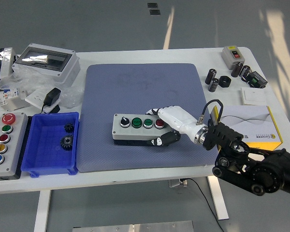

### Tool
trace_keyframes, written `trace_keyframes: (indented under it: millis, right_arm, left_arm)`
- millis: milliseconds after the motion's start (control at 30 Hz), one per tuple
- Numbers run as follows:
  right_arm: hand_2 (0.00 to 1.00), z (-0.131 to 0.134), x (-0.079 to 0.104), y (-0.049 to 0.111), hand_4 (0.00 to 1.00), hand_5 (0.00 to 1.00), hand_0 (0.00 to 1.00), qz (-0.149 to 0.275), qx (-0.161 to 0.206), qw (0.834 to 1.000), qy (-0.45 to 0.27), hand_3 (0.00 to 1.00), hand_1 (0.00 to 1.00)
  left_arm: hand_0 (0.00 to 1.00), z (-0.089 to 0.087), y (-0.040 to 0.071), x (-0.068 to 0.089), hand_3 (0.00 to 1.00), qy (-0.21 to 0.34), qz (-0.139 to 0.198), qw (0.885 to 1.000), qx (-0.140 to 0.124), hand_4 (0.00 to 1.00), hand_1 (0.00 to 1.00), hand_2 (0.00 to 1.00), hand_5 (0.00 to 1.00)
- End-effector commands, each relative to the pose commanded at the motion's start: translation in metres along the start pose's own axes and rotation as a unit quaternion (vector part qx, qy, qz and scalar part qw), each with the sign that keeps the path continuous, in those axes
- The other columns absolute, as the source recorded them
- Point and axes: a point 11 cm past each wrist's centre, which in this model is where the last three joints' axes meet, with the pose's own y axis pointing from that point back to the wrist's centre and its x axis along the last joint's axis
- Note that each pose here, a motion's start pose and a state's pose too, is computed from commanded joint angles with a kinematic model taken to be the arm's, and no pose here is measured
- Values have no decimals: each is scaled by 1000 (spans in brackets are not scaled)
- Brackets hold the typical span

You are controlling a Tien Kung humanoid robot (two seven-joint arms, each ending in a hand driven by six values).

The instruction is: Pick up the button,place it on the desk,press the button,press the button

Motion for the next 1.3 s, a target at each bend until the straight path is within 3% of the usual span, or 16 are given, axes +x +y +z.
trace_keyframes:
  millis: [33,67,233,267,1067,1300]
  right_arm:
    - [667,0,0,0,281,2,746,-1,0,1000,-1,660,696]
    - [714,0,0,0,387,2,758,-2,-1,1000,-3,702,740]
    - [714,3,-3,1,387,2,758,-9,-6,1000,-8,702,740]
    - [733,4,-3,1,435,2,771,-11,-7,1000,-10,726,744]
    - [785,8,-1,3,550,4,777,-16,-16,999,-27,851,783]
    - [787,8,2,5,561,7,776,-40,-26,994,-100,856,779]
  left_arm:
    - [626,0,0,0,620,0,0,1000,0,602,590,556,186]
    - [626,0,0,0,620,0,0,1000,0,602,589,555,188]
    - [626,-1,0,0,620,1,0,1000,1,602,589,555,188]
    - [626,-1,0,0,618,1,0,1000,1,601,585,554,189]
    - [623,-3,0,0,615,1,0,1000,3,597,583,552,189]
    - [623,-4,-1,0,614,0,0,1000,4,594,581,551,188]
